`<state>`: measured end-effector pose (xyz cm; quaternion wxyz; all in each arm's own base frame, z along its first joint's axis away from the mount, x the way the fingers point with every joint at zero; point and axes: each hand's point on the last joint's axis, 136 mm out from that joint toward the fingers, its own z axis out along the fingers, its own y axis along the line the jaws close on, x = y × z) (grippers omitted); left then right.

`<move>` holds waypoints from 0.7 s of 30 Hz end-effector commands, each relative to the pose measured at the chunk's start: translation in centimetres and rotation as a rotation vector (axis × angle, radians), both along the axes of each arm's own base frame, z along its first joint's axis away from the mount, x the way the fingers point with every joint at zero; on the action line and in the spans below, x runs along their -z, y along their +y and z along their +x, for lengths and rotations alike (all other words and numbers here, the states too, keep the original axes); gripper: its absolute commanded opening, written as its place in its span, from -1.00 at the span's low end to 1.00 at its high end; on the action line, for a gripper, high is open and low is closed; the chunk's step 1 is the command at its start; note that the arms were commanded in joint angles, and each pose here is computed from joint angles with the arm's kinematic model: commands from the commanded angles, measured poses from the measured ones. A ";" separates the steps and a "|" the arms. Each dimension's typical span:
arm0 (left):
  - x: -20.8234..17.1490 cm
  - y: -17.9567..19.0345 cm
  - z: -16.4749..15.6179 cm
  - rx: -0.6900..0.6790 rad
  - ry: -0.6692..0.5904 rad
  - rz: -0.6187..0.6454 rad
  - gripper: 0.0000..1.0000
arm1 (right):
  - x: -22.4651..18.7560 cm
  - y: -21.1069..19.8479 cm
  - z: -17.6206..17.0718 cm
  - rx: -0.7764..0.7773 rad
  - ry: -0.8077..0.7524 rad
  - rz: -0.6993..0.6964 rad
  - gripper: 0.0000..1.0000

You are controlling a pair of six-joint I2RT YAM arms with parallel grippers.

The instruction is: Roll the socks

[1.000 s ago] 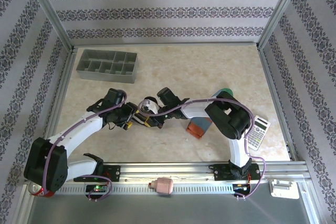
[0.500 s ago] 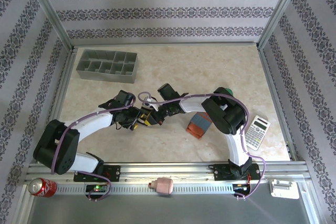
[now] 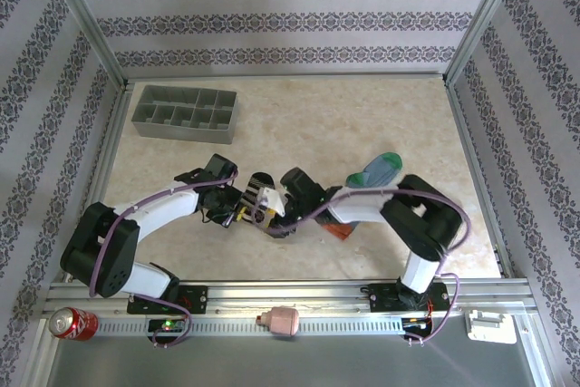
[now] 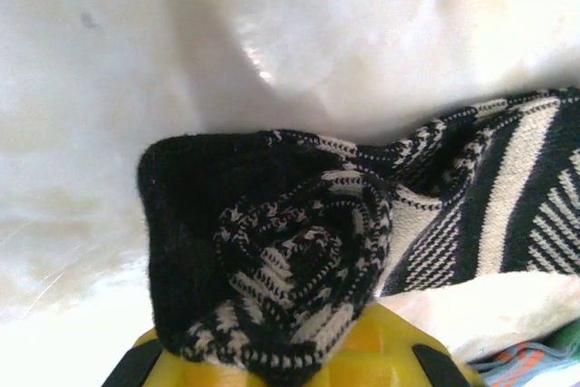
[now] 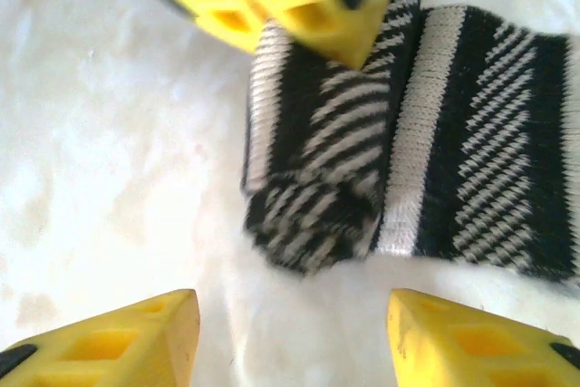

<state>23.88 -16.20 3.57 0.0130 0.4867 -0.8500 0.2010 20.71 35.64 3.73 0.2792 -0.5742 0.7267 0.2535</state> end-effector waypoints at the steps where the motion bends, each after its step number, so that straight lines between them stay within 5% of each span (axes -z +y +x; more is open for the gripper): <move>1: 2.3 3.3 -5.5 -0.063 0.267 0.175 -1.00 | -2.9 -0.3 3.7 0.063 -0.474 -0.125 0.15; 9: 2.4 2.6 -4.7 -0.068 0.293 0.169 -1.00 | -1.4 2.7 0.7 -0.079 -0.724 -0.280 0.19; 14: 2.4 2.4 -4.4 -0.055 0.298 0.167 -1.00 | 0.2 4.4 2.4 -0.069 -0.790 -0.377 0.11; 17: 2.3 2.3 -4.4 -0.053 0.291 0.160 -1.00 | 1.1 4.8 3.1 -0.065 -0.786 -0.402 -0.15; 21: 1.9 2.1 -4.2 -0.050 0.263 0.139 -1.00 | 2.9 4.0 2.9 -0.081 -0.719 -0.436 -0.84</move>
